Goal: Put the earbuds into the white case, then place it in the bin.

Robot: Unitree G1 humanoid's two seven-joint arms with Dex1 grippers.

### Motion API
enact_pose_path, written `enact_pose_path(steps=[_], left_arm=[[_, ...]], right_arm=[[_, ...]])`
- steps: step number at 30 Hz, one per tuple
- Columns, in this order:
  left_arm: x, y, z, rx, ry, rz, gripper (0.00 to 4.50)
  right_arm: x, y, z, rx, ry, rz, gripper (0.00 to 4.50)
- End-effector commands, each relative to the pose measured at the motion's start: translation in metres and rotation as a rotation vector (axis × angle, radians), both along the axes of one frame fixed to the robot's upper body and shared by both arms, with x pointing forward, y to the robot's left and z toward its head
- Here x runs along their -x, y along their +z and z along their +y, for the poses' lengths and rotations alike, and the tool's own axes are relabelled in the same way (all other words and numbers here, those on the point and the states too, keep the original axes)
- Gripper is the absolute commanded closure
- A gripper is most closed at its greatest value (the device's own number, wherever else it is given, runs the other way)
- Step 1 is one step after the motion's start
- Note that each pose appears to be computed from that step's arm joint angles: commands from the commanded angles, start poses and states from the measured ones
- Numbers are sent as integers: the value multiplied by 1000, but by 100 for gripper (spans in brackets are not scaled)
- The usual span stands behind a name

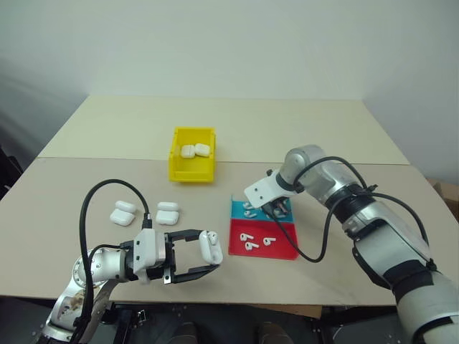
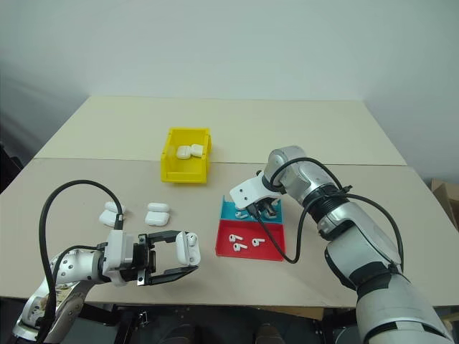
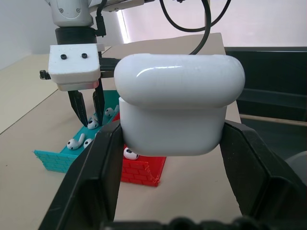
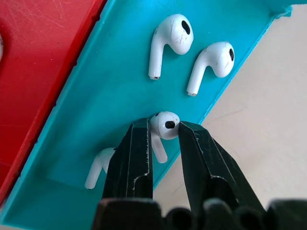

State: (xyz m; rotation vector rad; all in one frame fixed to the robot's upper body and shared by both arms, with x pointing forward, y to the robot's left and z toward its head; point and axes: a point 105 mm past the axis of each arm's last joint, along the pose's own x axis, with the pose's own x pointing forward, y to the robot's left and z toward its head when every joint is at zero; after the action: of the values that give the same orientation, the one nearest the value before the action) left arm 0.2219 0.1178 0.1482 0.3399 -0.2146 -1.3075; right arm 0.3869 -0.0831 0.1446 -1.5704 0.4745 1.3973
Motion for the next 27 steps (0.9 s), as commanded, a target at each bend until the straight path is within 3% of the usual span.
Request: enact_pose_path(steps=[1, 8, 11, 14, 21, 27], left_arm=[[4, 7, -4, 0, -22, -32, 175], [2, 13, -6, 29, -29, -43, 175], [-2, 24, -9, 68, -37, -62, 175], [-9, 43, -18, 118, -51, -93, 175], [-20, 82, -41, 165, -87, -133, 175], [-21, 105, -59, 216, -153, -157, 175]], right_arm=[[-2, 9, -1, -21, 5, -31, 372], [1, 40, 8, -167, -34, -43, 372], [7, 77, 4, -340, -102, -65, 372], [19, 124, -7, -612, -225, -63, 372], [85, 198, -42, -1118, -404, 65, 372], [138, 204, -41, -1338, -394, 209, 372]])
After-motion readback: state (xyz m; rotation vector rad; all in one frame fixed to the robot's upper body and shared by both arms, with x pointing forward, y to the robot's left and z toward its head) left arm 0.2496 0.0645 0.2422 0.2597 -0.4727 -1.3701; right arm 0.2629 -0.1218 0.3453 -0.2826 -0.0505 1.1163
